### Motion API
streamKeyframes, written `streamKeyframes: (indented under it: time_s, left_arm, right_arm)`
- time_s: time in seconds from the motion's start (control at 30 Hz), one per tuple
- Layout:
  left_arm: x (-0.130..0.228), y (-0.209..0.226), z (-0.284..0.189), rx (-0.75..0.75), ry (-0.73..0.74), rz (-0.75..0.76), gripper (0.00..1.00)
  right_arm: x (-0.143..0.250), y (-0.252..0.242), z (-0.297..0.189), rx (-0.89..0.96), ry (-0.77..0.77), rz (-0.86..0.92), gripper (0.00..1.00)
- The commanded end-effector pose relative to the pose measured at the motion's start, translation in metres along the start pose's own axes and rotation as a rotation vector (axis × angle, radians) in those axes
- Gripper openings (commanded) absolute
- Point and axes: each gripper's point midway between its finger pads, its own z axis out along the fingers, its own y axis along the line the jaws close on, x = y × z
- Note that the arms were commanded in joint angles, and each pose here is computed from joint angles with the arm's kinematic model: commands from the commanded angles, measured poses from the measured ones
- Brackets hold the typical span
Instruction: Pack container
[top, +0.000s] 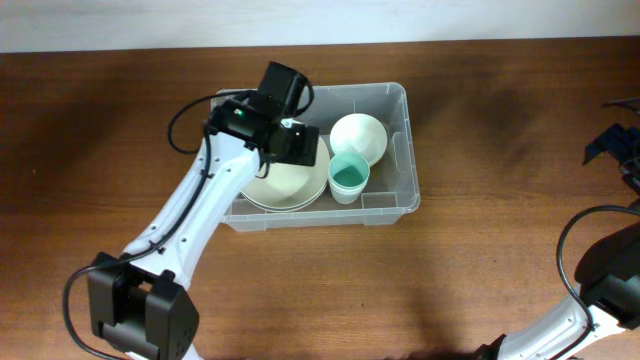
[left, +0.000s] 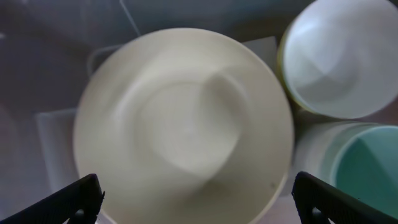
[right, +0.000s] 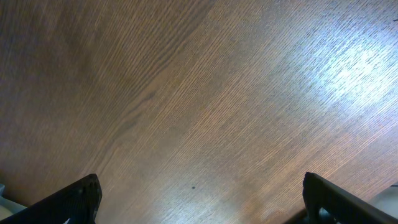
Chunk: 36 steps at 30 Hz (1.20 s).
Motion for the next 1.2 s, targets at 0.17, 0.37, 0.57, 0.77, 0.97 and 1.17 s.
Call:
streamKeyframes:
  time_s: [0.17, 0.37, 0.57, 0.77, 0.97, 1.17]
  left_arm:
    - [-0.009, 0.034, 0.011, 0.059, -0.055, 0.247, 0.99]
    - [-0.006, 0.067, 0.002, 0.045, -0.267, 0.168, 1.00]
    - [0.010, 0.095, -0.013, -0.017, -0.577, 0.114, 0.99]
    - [0.047, 0.117, -0.042, -0.090, -0.872, 0.073, 0.99]
    - [0.091, 0.123, -0.075, -0.144, -1.096, 0.056, 0.99]
    - [0.115, 0.129, -0.089, -0.181, -1.159, 0.040, 1.00]
  right_arm:
    - [0.001, -0.002, -0.008, 0.001, -0.025, 0.007, 0.99]
    - [0.001, -0.002, -0.008, 0.001, -0.025, 0.007, 0.99]
    - [0.001, -0.002, -0.008, 0.001, -0.025, 0.007, 0.99]
    - [0.001, -0.002, -0.008, 0.001, -0.025, 0.007, 0.99]
    - [0.001, -0.002, -0.008, 0.001, -0.025, 0.007, 0.99]
    - [0.001, -0.002, -0.008, 0.001, -0.025, 0.007, 0.99]
